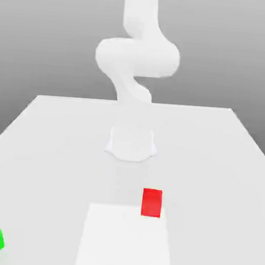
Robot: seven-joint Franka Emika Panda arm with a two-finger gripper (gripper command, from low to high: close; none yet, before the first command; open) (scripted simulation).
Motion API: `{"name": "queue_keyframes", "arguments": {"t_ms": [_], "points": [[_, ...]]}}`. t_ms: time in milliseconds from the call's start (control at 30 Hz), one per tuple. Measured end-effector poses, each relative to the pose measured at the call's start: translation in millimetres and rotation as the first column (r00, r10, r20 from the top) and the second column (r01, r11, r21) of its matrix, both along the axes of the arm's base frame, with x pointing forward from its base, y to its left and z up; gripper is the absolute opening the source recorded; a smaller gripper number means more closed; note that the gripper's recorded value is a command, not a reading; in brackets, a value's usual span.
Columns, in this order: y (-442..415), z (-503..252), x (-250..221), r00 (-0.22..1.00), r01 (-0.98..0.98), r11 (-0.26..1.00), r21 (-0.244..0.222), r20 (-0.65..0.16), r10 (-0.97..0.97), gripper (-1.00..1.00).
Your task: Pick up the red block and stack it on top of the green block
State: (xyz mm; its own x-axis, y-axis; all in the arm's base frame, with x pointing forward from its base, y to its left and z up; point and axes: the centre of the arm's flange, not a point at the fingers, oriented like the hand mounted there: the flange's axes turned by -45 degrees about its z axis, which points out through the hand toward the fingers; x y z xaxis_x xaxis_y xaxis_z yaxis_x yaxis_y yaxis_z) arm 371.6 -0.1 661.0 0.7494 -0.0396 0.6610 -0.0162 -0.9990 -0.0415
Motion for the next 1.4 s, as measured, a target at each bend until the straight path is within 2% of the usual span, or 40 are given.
{"name": "queue_keyframes", "arguments": {"t_ms": [133,300,433,600,967,1000,1400], "points": [[9,-99,32,0.989,0.011,0.999,0.042,-0.149,-0.005,0.0],[29,-225,36,0.943,0.027,0.998,0.056,-0.333,-0.007,0.0],[46,-326,9,0.877,0.039,0.999,0.037,-0.48,-0.017,0.0],[61,-446,-49,0.765,0.046,0.999,-0.011,-0.643,-0.042,0.0],[63,-514,-59,0.749,0.046,0.999,-0.017,-0.661,-0.046,0.0],[62,-517,-60,0.748,0.047,0.999,-0.019,-0.662,-0.047,-1.0],[63,-493,-55,0.751,0.044,0.999,-0.014,-0.659,-0.042,-1.0]]}}
